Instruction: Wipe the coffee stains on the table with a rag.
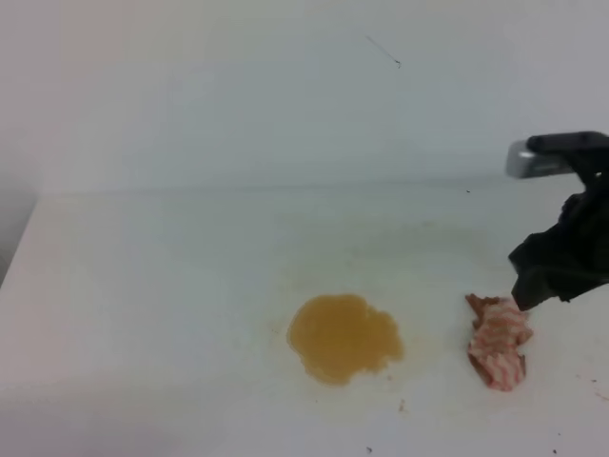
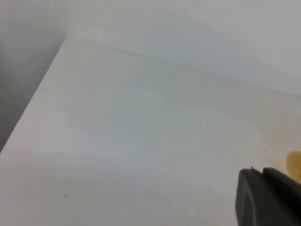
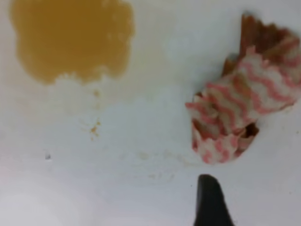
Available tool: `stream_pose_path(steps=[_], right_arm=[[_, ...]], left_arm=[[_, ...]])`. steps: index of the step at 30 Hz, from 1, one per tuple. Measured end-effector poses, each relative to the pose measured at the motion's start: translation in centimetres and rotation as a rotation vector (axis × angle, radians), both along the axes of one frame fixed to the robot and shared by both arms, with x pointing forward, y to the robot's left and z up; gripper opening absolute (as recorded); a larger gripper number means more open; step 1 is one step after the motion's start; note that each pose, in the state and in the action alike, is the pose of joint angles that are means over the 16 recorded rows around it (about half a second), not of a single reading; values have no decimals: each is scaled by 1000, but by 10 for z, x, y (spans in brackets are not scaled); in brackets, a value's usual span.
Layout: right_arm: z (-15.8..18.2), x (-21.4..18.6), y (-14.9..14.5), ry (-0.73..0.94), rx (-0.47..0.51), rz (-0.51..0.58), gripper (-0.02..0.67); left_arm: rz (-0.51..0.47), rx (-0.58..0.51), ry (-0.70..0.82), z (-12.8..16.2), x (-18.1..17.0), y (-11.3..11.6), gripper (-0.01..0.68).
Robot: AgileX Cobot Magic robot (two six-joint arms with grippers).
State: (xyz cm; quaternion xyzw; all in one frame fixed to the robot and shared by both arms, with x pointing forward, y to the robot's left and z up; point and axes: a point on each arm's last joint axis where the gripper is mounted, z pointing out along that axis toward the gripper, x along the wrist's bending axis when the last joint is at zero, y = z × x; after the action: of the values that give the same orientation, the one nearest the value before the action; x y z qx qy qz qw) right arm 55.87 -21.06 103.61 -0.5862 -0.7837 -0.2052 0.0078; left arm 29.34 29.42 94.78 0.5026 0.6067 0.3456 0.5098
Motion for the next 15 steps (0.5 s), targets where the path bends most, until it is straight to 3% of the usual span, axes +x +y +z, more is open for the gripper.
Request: stream_pose_path(steps=[6,15], right_arm=[[-31,11,14,63,-95,-7,395],[-75,25,21,136,-131,-15,379]], left_arm=[[0,0,0,0,0,0,0],[0,0,0,0,0,0,0]])
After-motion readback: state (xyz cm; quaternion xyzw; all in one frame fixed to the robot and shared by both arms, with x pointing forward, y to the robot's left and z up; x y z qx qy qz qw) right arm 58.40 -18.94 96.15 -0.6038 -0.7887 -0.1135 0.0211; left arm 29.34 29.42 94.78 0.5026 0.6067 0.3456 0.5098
